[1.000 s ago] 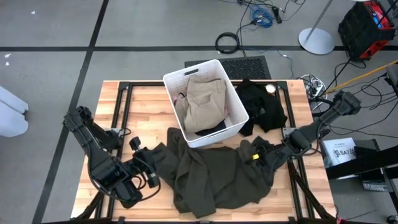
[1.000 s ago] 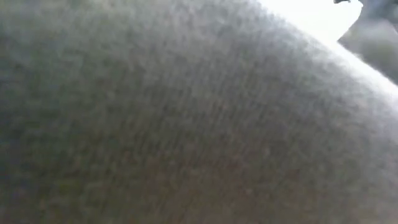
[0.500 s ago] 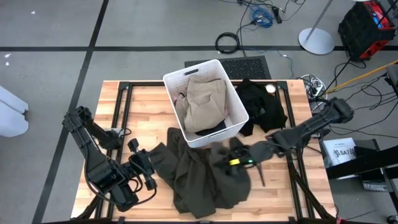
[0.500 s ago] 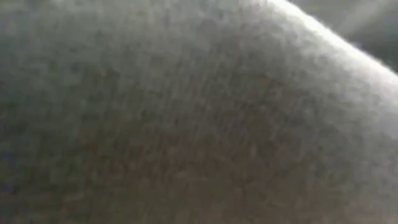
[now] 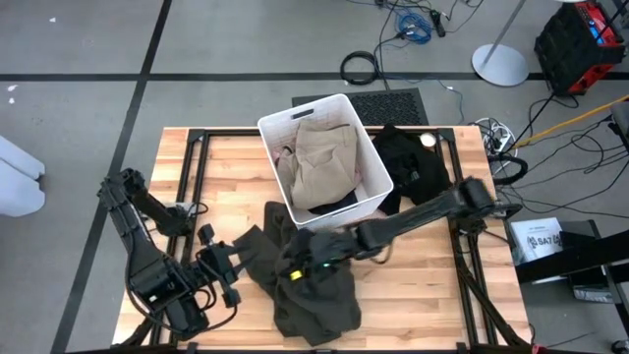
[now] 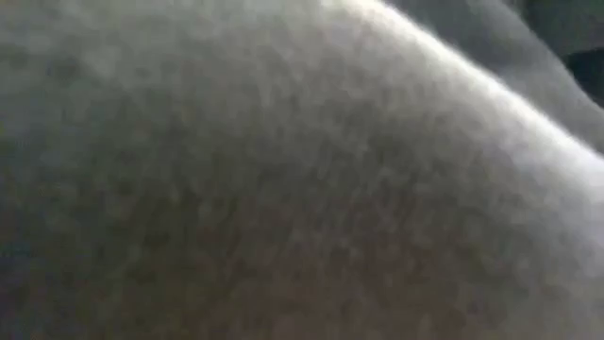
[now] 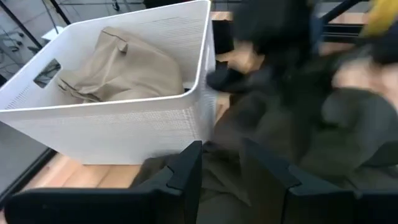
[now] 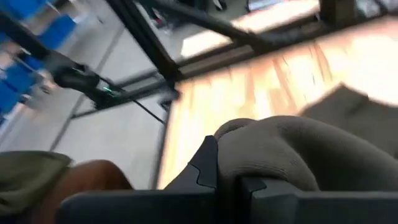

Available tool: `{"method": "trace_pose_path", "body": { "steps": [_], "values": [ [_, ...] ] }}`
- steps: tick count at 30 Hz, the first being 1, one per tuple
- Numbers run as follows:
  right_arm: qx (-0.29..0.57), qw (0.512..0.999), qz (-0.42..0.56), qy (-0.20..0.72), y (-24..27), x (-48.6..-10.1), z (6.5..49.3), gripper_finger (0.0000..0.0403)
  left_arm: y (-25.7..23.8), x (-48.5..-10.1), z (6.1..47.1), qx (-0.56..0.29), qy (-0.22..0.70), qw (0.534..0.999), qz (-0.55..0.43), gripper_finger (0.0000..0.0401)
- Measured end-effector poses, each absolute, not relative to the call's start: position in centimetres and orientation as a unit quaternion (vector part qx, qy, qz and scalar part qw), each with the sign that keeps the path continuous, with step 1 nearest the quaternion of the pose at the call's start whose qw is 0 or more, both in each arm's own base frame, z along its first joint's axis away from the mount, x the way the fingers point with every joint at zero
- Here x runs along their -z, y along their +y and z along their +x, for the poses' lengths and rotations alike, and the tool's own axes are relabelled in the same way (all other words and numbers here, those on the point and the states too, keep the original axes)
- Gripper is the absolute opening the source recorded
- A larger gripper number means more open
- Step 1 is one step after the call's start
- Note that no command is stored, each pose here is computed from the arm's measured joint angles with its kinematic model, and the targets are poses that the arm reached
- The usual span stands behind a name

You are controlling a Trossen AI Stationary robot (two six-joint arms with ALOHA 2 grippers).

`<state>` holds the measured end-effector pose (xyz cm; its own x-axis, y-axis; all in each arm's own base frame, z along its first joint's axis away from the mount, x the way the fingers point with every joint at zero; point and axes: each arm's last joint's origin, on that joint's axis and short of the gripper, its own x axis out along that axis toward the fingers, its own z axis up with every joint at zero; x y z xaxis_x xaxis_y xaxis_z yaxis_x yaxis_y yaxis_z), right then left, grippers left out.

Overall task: Sort clothes
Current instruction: Put the folded gray jacket into the white laundry bin

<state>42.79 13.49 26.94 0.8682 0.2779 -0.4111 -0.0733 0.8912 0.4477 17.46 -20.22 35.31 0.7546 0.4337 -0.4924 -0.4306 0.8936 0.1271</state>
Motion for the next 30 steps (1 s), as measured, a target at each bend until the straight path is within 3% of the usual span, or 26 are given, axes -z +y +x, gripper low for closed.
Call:
{"method": "trace_pose_path", "body": {
  "steps": [10,21,25,30],
  "values": [
    [-0.075,0.941,0.201,0.263,12.7,-18.0,49.1,0.0000,-20.6,-35.3,17.0,-0.223,0.261,0.939,-0.005,0.0116],
    [-0.065,0.926,0.211,0.307,12.6,-13.7,51.0,0.0012,-20.5,-35.3,17.2,-0.228,0.259,0.939,-0.005,0.0116],
    [-0.100,0.915,0.226,0.319,12.1,-14.2,51.0,0.0050,-20.4,-35.3,17.4,-0.231,0.258,0.938,-0.009,0.0116],
    [-0.121,0.912,0.229,0.319,11.6,-16.2,50.6,0.0137,-20.1,-35.3,17.7,-0.237,0.258,0.936,-0.012,0.0116]
  ]
}}
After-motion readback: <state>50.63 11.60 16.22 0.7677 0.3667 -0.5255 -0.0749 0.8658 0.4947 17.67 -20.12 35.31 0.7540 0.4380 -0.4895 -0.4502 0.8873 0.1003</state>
